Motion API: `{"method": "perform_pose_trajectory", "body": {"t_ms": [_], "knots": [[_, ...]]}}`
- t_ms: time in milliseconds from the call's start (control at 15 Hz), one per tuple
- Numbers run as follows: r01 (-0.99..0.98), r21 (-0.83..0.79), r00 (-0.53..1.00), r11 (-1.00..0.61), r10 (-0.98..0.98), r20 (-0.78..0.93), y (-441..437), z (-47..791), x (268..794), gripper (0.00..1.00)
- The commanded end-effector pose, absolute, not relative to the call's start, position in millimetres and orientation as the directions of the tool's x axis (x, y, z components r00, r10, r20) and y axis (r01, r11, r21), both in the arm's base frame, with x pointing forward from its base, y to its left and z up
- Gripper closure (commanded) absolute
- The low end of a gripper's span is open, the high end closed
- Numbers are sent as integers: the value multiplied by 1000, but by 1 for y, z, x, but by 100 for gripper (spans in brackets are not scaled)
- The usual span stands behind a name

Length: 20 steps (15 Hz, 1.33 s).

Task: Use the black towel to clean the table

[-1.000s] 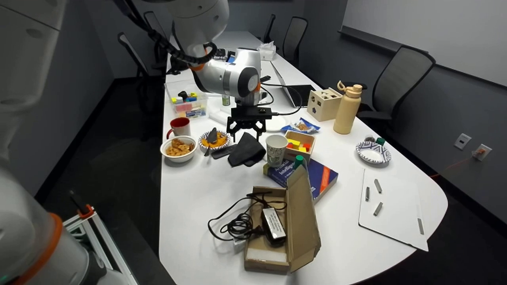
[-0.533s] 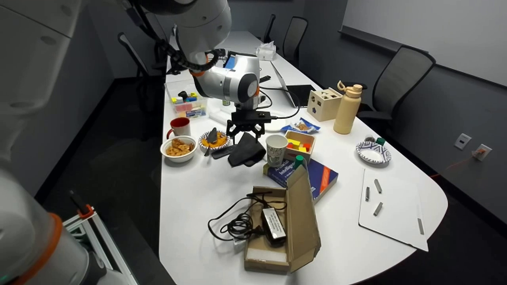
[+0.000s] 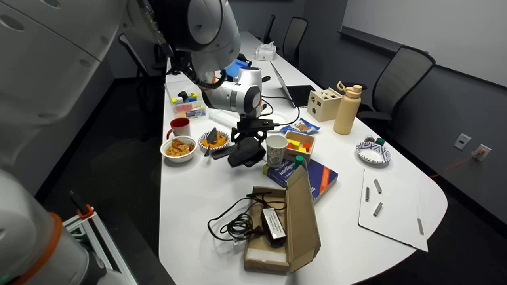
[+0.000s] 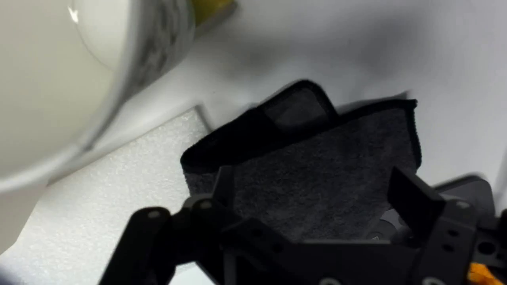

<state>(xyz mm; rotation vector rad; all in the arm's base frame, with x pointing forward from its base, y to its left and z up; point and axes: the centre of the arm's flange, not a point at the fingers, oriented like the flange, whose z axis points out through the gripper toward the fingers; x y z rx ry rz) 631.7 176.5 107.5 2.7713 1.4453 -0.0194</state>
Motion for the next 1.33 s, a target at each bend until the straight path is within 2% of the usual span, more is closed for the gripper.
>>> {"method": "perform_pose_trajectory", "body": {"t_ms": [0, 333, 400, 467, 533, 1067, 1200, 1267], "knots": [[848, 34, 530, -529, 848, -14, 195, 82, 656, 0], [866, 54, 500, -498, 865, -47, 210, 56, 658, 0], [870, 58, 493, -490, 869, -53, 213, 52, 658, 25], [874, 59, 486, -483, 872, -53, 215, 49, 657, 27], [876, 63, 481, -478, 875, -53, 217, 48, 657, 34], [857, 48, 515, -513, 849, -113, 226, 74, 641, 97], [845, 35, 532, -533, 833, -151, 227, 80, 634, 100], [837, 30, 542, -546, 822, -177, 227, 84, 630, 97]]}}
